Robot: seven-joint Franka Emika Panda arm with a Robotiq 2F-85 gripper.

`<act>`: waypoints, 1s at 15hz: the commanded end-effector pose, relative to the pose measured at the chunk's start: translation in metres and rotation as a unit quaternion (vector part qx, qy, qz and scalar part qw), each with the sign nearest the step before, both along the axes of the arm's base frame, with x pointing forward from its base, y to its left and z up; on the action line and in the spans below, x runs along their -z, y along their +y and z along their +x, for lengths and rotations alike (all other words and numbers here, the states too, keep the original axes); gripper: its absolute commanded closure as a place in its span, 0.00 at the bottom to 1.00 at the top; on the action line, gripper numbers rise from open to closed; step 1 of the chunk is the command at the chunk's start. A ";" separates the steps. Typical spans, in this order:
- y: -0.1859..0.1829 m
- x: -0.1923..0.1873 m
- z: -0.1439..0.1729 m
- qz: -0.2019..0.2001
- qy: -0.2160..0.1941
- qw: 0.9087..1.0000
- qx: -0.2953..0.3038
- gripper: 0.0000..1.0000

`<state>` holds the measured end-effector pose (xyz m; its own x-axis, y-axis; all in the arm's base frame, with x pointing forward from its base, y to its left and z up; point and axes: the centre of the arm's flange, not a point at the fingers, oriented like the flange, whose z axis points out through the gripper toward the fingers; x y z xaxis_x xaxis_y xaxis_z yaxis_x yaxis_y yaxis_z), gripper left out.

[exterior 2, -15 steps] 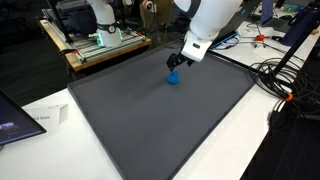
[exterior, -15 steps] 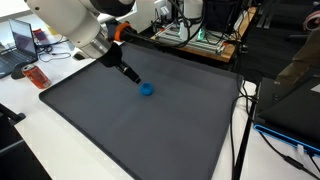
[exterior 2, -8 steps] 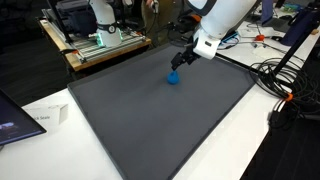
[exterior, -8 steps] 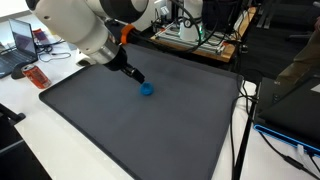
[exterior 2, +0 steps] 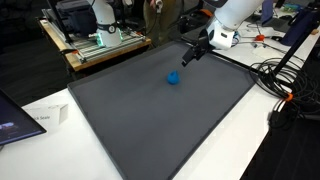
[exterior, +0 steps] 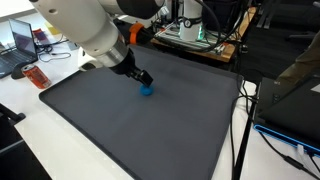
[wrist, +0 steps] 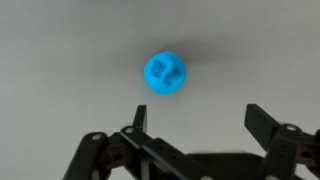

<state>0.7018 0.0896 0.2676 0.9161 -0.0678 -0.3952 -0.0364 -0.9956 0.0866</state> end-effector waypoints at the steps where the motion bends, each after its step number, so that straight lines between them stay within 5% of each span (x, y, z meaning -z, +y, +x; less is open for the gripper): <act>1: 0.015 -0.003 0.021 -0.007 -0.014 0.999 -0.029 0.00; 15: 0.093 0.015 0.017 -0.079 0.019 0.984 -0.160 0.00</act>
<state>0.7046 0.1682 0.2523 0.9050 0.1167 -0.4090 0.2142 -0.9558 0.2014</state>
